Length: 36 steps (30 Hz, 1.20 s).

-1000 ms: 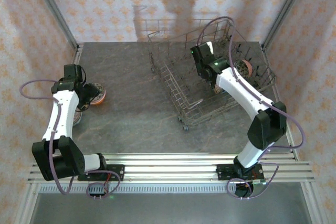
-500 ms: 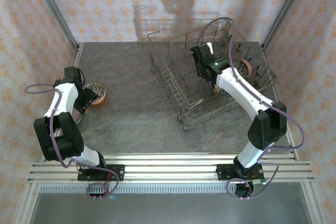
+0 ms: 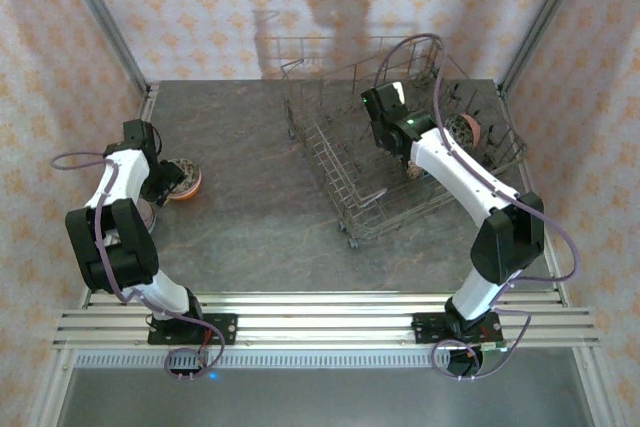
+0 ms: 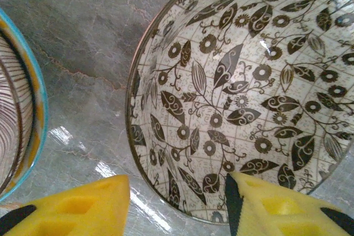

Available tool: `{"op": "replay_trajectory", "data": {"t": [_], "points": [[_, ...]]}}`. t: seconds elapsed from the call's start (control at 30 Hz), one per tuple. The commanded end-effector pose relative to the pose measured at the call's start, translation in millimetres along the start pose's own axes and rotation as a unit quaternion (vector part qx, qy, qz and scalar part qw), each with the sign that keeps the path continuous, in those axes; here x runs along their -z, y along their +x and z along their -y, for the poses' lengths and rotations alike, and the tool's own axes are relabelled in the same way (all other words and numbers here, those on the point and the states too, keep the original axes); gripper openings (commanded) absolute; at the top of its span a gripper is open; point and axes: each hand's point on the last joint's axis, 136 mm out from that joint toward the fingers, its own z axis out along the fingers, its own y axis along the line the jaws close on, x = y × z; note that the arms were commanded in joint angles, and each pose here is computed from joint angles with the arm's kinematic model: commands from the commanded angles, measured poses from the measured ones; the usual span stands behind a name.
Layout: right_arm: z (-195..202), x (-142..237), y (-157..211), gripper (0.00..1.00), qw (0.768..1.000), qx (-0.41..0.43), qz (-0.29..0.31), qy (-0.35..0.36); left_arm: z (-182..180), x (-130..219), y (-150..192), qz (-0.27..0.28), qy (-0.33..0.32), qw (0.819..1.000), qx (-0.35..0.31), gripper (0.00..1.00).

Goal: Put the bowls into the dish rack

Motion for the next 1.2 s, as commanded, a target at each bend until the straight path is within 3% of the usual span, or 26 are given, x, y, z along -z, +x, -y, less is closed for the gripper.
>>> {"op": "replay_trajectory", "data": {"t": [0.0,0.6,1.17], "points": [[-0.8,-0.9,-1.0,0.67,1.000,0.001,-0.010,0.000,5.5,0.9,-9.4,0.005,0.009,1.000,-0.009,0.44],[-1.6,-2.0,-3.0,0.66,1.000,-0.001,-0.010,0.002,19.0,11.8,-5.3,-0.002,0.049,0.998,-0.037,0.00],[-5.4,6.1,-17.5,0.66,1.000,-0.012,0.000,-0.020,30.0,31.2,-2.2,0.000,0.085,0.995,-0.056,0.00]]}}
